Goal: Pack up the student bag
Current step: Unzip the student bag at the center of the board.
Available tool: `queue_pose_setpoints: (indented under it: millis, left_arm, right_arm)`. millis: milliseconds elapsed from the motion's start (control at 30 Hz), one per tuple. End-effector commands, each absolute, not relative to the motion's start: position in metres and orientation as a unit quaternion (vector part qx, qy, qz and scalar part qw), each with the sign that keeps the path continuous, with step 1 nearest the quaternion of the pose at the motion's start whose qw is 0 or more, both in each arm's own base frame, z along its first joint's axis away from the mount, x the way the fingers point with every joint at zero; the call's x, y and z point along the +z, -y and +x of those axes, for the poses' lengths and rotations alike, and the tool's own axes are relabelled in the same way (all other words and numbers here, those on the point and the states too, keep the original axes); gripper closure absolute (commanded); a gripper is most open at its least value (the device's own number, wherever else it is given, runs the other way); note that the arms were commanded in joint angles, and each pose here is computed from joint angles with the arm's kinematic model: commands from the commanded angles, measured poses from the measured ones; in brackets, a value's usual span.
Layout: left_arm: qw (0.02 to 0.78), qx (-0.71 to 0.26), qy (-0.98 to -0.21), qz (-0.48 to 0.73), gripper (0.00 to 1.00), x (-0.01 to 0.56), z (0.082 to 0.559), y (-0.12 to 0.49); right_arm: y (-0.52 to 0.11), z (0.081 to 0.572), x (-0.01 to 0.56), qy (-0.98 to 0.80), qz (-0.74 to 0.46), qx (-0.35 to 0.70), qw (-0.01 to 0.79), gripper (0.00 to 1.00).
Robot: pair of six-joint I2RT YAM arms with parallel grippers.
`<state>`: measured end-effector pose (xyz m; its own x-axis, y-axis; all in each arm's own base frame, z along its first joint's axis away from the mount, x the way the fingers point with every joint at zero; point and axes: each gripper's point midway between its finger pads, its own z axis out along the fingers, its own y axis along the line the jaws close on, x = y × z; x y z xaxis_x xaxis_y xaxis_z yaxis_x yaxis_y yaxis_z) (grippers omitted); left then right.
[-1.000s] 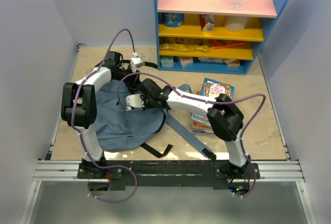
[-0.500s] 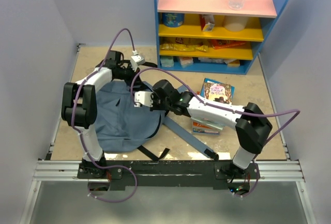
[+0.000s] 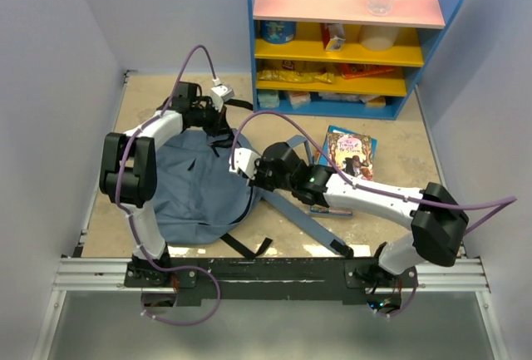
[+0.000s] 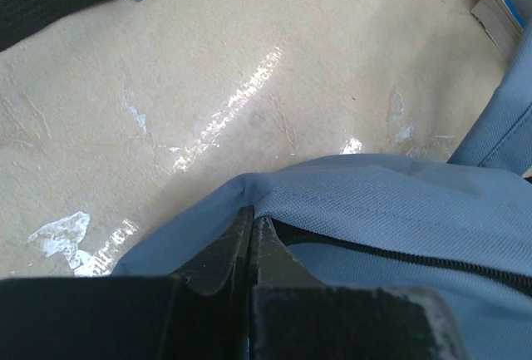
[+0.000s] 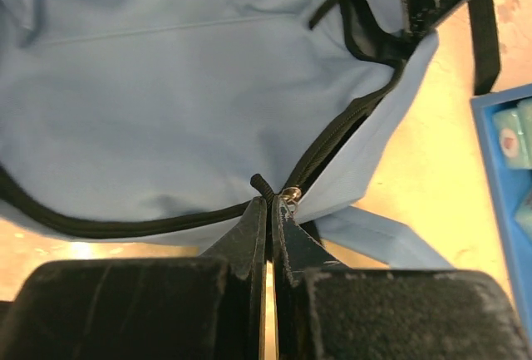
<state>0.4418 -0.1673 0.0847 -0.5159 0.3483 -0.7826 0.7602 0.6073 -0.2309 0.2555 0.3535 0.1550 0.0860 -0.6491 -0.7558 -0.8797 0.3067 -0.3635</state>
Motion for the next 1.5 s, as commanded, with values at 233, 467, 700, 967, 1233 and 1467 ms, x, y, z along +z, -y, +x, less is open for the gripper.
queue_pose_setpoints:
  millis: [233,467,700,967,1233,1467]
  left_arm:
    - [0.466,-0.142,-0.831,0.267,1.0,0.129,0.512,0.109]
    - [0.478,-0.129,-0.836,0.234,1.0,0.15,0.526,0.076]
    - [0.453,-0.2,-0.821,0.283,0.76,0.157,0.487,0.105]
    - [0.433,-0.248,-0.801,0.331,0.66,0.166,0.451,0.124]
    - [0.423,-0.252,-0.799,0.344,0.67,0.155,0.445,0.124]
    - [0.448,-0.278,-0.81,0.259,0.53,0.173,0.465,0.059]
  right_arm:
    - [-0.368,0.187,0.167,-0.69,-0.514,0.227,0.456,1.0]
    - [-0.375,0.156,0.149,-0.709,-0.496,0.247,0.436,1.0]
    - [-0.381,0.168,0.162,-0.71,-0.47,0.239,0.467,1.0]
    - [-0.407,0.223,0.191,-0.671,-0.493,0.153,0.533,0.54]
    - [-0.454,0.288,0.192,-0.615,-0.599,0.096,0.504,0.46]
    - [-0.45,0.327,0.149,-0.63,-0.652,0.029,0.421,0.46]
